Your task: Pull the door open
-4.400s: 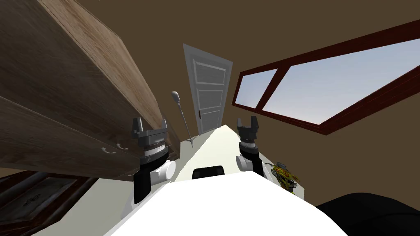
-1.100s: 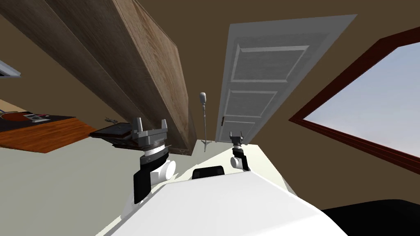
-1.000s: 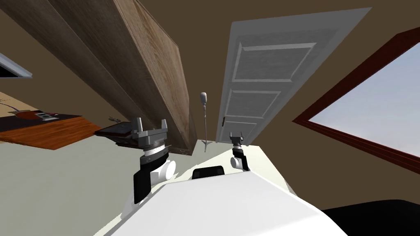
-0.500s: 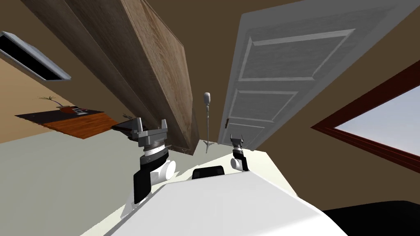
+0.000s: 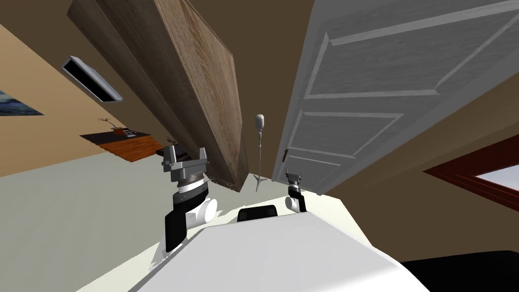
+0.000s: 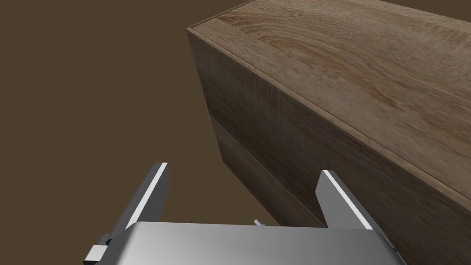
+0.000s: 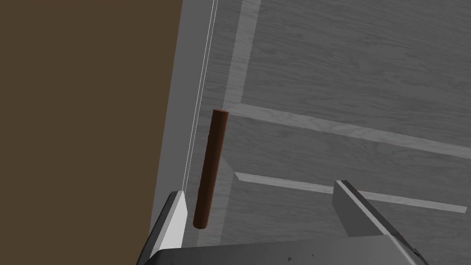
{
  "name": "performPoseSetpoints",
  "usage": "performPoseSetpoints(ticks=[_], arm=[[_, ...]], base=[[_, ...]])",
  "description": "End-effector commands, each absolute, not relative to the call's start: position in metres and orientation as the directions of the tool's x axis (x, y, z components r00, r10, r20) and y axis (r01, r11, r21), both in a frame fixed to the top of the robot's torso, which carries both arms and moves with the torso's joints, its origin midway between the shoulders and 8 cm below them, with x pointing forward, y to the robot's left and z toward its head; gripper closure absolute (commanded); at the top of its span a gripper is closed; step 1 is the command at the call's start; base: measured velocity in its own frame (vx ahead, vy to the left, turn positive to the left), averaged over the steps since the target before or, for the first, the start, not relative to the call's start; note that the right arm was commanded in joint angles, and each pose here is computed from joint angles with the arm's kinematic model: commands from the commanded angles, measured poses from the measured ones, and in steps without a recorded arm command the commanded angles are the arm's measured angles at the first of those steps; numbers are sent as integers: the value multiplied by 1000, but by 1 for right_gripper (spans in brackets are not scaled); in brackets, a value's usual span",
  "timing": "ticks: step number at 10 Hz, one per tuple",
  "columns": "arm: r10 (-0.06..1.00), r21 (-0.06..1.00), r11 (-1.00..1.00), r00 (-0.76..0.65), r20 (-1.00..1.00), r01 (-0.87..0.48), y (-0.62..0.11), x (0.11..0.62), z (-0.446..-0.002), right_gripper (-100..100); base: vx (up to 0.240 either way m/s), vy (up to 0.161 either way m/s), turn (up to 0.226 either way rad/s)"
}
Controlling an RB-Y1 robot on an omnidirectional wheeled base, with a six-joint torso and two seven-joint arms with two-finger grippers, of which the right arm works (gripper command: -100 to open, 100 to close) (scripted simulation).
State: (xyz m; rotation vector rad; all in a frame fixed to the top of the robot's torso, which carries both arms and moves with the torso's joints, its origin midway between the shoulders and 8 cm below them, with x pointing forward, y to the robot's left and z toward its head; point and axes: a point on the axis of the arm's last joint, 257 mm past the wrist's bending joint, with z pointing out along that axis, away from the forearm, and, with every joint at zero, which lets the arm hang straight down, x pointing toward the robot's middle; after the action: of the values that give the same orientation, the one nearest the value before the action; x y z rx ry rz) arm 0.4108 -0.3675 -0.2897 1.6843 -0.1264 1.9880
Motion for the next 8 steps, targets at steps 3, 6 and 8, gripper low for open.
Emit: performPoseSetpoints(ticks=[3, 6, 8], arm=[[236, 183, -865, -57, 970, -467, -384, 405, -319, -100], [171, 132, -863, -38, 985, -488, -396, 400, -339, -100], [131, 100, -858, -27, 991, -503, -403, 395, -351, -100]], base=[[67, -64, 173], [76, -61, 160], [62, -61, 138]])
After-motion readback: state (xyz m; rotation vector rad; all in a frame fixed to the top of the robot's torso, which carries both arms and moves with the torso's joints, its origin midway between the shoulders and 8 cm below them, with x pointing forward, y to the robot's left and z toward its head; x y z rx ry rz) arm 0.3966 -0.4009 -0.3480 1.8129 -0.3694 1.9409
